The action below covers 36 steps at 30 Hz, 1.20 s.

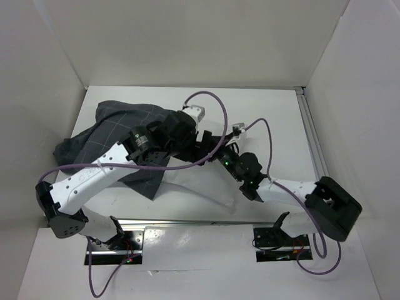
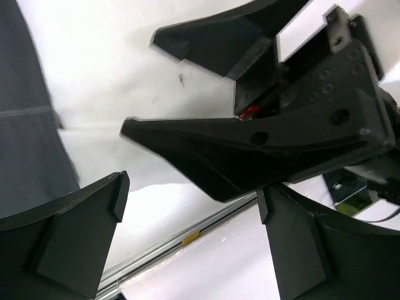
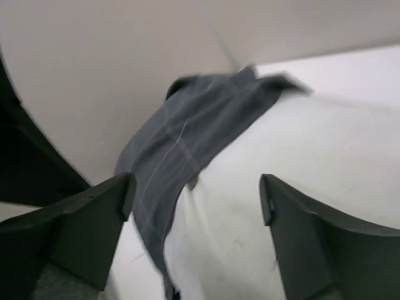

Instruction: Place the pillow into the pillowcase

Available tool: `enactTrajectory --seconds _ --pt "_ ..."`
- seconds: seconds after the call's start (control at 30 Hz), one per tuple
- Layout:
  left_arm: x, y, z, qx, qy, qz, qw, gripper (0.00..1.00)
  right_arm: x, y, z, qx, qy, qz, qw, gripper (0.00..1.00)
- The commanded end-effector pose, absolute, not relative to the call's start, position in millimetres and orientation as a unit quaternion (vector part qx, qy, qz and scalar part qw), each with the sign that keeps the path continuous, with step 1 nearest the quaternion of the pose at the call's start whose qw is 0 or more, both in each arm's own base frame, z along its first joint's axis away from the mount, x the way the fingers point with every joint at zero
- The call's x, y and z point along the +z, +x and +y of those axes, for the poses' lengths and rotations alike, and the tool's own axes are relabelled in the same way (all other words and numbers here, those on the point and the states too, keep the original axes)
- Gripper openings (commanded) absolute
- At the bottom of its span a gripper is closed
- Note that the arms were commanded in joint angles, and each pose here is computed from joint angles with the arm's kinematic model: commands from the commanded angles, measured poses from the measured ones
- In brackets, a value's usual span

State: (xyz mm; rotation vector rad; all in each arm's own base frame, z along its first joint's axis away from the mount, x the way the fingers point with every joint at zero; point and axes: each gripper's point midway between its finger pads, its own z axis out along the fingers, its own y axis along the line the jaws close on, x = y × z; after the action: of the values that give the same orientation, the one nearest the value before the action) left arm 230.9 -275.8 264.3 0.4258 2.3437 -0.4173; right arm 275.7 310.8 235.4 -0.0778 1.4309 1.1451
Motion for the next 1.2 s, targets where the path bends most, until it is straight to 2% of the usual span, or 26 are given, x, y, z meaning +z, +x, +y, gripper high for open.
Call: enactTrajectory --seconds 0.0,0.07,0.1,0.2,0.27,0.3,0.33,0.43,0.57,0.67,0.83,0.97,1.17 --pt "299 312 -212 -0.033 0.035 0.890 0.453 1.00 277 275 301 0.459 -0.044 0.617 0.637 0.97" --pt "284 346 -195 0.014 0.003 0.901 0.433 1.00 271 280 291 0.421 -0.038 0.646 0.636 1.00" --pt "302 363 -192 0.013 -0.018 0.893 0.449 1.00 271 287 279 0.398 -0.022 0.652 0.646 1.00" --pt "293 416 -187 0.045 -0.011 0.900 0.434 1.00 267 292 261 0.357 -0.002 0.673 0.647 1.00" --pt "280 433 -182 0.077 0.001 0.907 0.414 1.00 259 300 248 0.321 0.009 0.700 0.638 1.00" --pt "295 445 -177 0.099 -0.010 0.894 0.436 1.00 256 303 242 0.302 0.020 0.708 0.638 1.00" --pt "267 459 -175 0.135 -0.002 0.902 0.411 1.00 248 304 238 0.283 0.022 0.722 0.631 1.00" --pt "252 470 -165 0.173 -0.018 0.899 0.401 1.00 247 310 223 0.252 0.045 0.728 0.636 1.00" --pt "255 462 -144 0.177 -0.048 0.899 0.399 0.98 231 315 200 0.215 0.070 0.755 0.616 1.00" --pt "264 451 -139 0.167 -0.051 0.896 0.408 0.98 220 314 192 0.231 0.079 0.769 0.590 1.00" --pt "293 409 -129 0.145 -0.063 0.888 0.433 1.00 199 304 178 0.250 0.086 0.789 0.555 1.00" --pt "269 380 -133 0.108 -0.064 0.908 0.401 1.00 173 302 167 0.268 0.096 0.807 0.518 1.00" --pt "229 349 -155 0.072 -0.034 0.930 0.359 1.00 150 299 191 0.336 0.049 0.820 0.462 1.00"
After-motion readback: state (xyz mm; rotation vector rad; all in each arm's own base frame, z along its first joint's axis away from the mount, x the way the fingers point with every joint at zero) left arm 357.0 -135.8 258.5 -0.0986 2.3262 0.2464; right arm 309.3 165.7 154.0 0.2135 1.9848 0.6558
